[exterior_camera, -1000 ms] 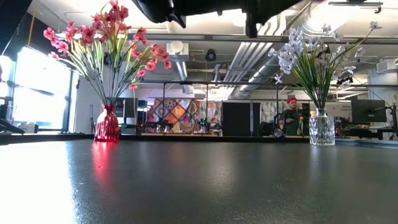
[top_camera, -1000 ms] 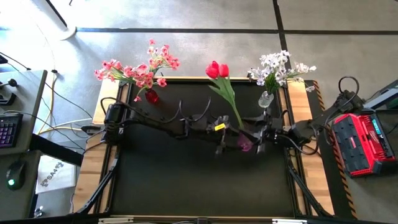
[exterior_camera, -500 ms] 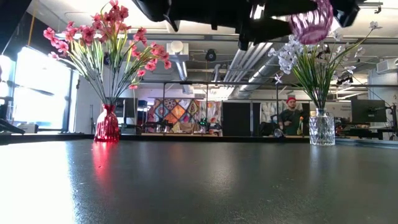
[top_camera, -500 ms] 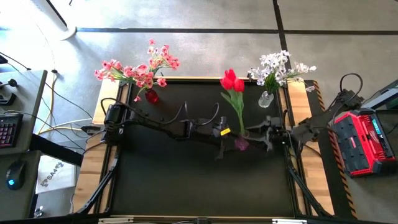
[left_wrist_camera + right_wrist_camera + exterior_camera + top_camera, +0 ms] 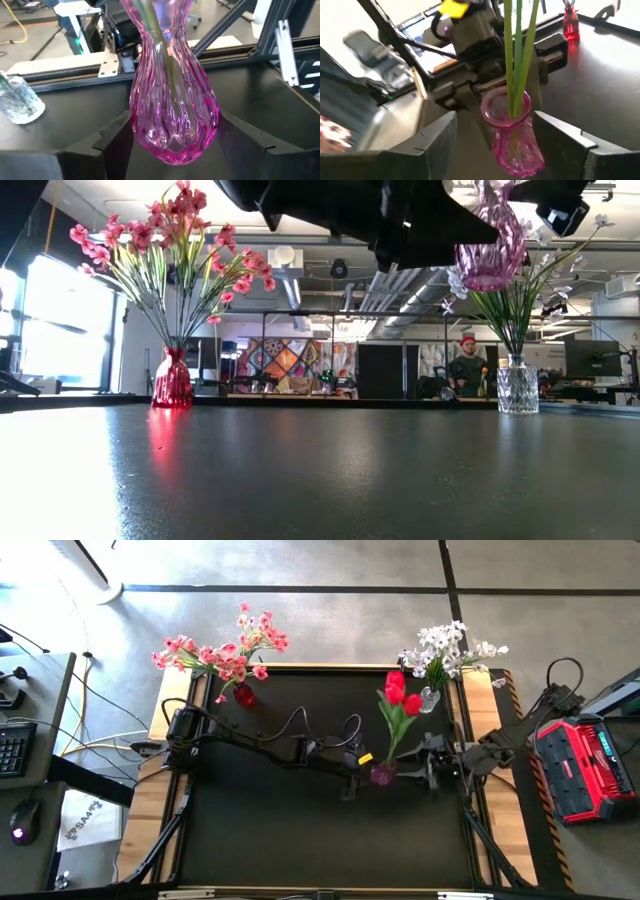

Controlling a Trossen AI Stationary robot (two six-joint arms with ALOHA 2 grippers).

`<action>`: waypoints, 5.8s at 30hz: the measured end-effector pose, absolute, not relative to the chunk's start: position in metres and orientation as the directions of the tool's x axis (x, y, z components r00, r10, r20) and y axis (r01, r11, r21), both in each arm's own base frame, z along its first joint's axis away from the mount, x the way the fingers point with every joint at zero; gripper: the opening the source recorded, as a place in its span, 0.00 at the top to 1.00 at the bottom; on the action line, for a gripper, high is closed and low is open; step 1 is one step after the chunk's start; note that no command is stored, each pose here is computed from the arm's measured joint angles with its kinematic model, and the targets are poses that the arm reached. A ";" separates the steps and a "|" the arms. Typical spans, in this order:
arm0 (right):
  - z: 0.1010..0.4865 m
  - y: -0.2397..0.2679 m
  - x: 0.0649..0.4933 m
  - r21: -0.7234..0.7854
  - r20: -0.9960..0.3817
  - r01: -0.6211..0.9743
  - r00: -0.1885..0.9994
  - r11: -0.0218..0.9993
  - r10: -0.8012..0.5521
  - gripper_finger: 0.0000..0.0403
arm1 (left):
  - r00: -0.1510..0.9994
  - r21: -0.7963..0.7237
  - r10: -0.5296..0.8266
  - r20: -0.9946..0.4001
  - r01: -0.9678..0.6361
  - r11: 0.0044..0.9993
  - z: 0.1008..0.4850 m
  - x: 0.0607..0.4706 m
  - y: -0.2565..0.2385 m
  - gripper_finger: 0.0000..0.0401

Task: Sort flowers into vase by color
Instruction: Adjust the purple flower vase

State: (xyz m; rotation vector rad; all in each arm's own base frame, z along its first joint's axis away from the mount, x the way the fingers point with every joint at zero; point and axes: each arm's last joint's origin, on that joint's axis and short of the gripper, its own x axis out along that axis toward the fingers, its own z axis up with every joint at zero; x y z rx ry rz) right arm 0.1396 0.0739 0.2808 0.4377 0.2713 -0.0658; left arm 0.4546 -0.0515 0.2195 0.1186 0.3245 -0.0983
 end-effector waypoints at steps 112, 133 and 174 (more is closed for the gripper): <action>0.213 0.155 0.083 0.071 -0.788 -0.146 0.599 0.987 0.145 0.67 | 0.784 -0.101 0.155 -0.601 -0.267 0.959 0.213 0.432 -0.011 0.38; 0.212 0.159 0.081 0.026 -0.804 -0.333 0.553 0.943 0.218 0.56 | 0.781 -0.112 0.169 -0.602 -0.292 0.950 0.213 0.432 -0.006 0.38; 0.195 0.185 0.180 0.169 -0.810 -0.574 0.382 0.801 0.445 0.44 | 0.678 -0.223 0.143 -0.721 -0.423 0.878 0.202 0.421 -0.017 0.43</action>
